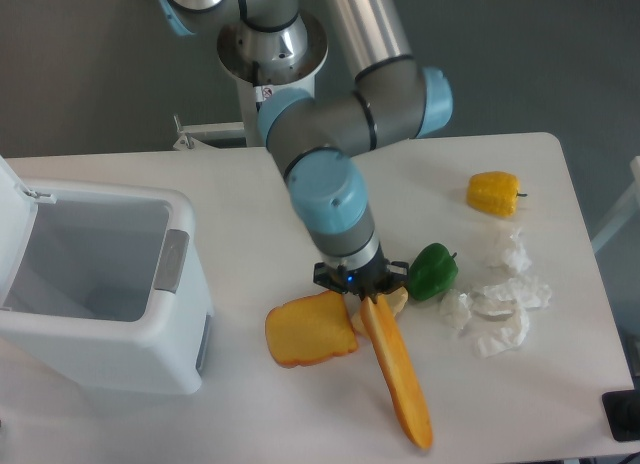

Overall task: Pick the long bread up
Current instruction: 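Lift the gripped bread end upward, raising the loaf off the table, then hold the long bread raised above the toast slice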

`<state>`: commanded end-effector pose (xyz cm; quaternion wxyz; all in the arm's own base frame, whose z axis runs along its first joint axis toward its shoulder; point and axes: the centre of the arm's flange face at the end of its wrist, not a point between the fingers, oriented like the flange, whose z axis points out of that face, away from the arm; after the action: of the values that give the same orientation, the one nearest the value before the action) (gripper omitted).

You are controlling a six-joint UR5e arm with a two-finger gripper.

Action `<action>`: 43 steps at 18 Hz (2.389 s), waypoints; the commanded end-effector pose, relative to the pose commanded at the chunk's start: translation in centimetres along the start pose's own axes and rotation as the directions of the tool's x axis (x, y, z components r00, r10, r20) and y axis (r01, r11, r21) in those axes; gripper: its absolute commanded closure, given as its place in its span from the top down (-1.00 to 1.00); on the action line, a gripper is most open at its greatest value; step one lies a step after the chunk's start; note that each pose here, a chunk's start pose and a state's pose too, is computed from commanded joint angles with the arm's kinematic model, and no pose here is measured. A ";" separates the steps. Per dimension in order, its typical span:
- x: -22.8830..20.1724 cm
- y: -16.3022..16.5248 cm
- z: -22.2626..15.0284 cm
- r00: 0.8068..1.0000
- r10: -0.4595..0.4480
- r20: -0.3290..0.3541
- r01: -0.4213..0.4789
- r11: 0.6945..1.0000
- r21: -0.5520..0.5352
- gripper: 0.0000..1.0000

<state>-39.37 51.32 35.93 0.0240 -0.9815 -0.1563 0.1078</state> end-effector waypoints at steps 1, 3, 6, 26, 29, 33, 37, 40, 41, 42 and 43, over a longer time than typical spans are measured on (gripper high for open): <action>0.0 0.1 -0.7 1.000 0.022 0.003 -0.022 1.000 0.005 -1.00; 0.1 0.6 -2.1 0.997 0.075 0.005 -0.075 0.997 0.010 -1.00; 0.4 0.8 -4.3 0.993 0.121 0.007 -0.121 0.991 0.051 -1.00; 3.5 5.8 -12.4 0.758 0.646 -0.095 -0.643 0.763 0.058 -1.00; 3.3 6.1 -12.8 0.760 0.643 -0.095 -0.640 0.765 0.064 -1.00; 3.7 6.8 -13.5 0.761 0.642 -0.091 -0.638 0.767 0.076 -1.00; 3.6 6.9 -13.4 0.766 0.635 -0.102 -0.627 0.772 0.101 -1.00; 3.5 6.9 -13.3 0.767 0.633 -0.105 -0.624 0.774 0.105 -1.00; 3.5 6.9 -13.3 0.768 0.632 -0.105 -0.623 0.775 0.103 -1.00; 3.3 7.0 -13.2 0.771 0.628 -0.107 -0.620 0.778 0.103 -1.00; 3.2 7.1 -13.5 0.771 0.628 -0.103 -0.619 0.778 0.104 -1.00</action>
<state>-31.29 45.44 47.82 0.0289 -0.9813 0.1834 0.0497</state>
